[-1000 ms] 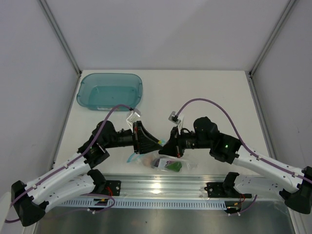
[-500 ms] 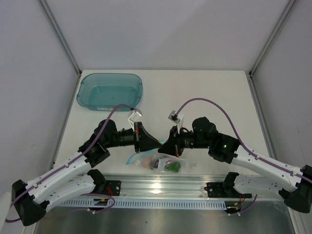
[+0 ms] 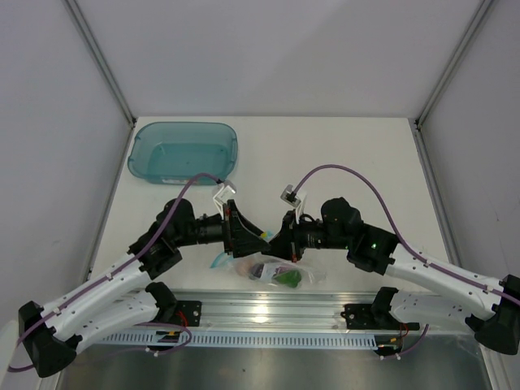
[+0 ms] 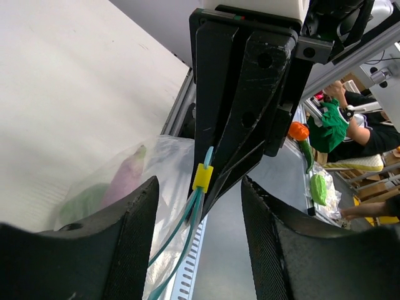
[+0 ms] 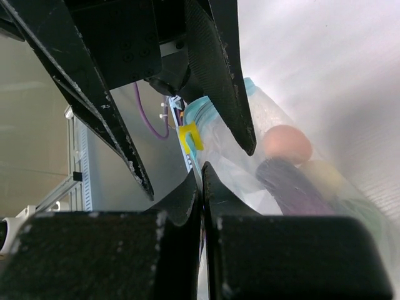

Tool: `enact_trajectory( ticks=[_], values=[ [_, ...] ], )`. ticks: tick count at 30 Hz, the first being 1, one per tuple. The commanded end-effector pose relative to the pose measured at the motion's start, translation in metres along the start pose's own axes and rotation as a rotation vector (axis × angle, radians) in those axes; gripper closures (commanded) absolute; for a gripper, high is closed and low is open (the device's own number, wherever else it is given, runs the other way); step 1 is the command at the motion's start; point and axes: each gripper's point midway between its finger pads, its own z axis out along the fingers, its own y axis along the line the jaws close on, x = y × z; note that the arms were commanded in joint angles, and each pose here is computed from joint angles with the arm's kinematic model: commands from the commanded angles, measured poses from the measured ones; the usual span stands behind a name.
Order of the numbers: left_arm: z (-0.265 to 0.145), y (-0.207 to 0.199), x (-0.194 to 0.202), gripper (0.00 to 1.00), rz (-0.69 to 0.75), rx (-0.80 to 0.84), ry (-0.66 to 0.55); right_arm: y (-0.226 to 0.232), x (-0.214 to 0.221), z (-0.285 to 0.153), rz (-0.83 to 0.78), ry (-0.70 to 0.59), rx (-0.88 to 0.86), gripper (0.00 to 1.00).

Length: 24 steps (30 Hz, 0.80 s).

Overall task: Place the food in the zip-top bag and seal the zipper
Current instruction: Zip the zipper food storage bag.

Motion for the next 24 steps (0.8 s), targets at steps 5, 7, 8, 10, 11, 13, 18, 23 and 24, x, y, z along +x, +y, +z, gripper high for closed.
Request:
enact_trajectory(
  ticks=[5, 7, 8, 10, 11, 13, 18, 23, 24],
  values=[
    [-0.0042, -0.0126, -0.0248, 0.53, 0.035, 0.019, -0.083, 0.0135, -0.0090, -0.0026, -0.031, -0.041, -0.046, 1.00],
    [-0.0056, -0.0120, -0.0261, 0.55, 0.034, 0.014, -0.092, 0.0133, -0.0070, -0.0019, -0.029, -0.036, -0.049, 1.00],
    [-0.0058, -0.0114, -0.0258, 0.60, 0.032, 0.011, -0.093, 0.0137, -0.0072, -0.0019, -0.029, -0.037, -0.051, 1.00],
    [-0.0065, -0.0100, -0.0270, 0.61, 0.030, 0.005, -0.098, 0.0147, -0.0064, -0.0016, -0.031, -0.035, -0.055, 1.00],
    [-0.0076, -0.0113, -0.0296, 0.63, 0.033, 0.006, -0.107, 0.0145, -0.0061, -0.0016, -0.030, -0.034, -0.054, 1.00],
    [-0.0087, -0.0086, -0.0297, 0.66, 0.029, 0.001, -0.113, 0.0156, -0.0055, -0.0020, -0.030, -0.031, -0.058, 1.00],
    [-0.0076, -0.0118, -0.0297, 0.72, 0.027, 0.022, -0.100, 0.0175, -0.0072, -0.0024, -0.034, -0.037, -0.063, 1.00],
    [-0.0067, -0.0139, -0.0266, 0.80, 0.026, 0.042, -0.083, 0.0168, -0.0110, -0.0018, -0.034, -0.049, -0.054, 1.00],
    [-0.0067, -0.0140, -0.0251, 0.81, 0.025, 0.046, -0.078, 0.0173, -0.0127, -0.0019, -0.036, -0.054, -0.054, 1.00]
  ],
)
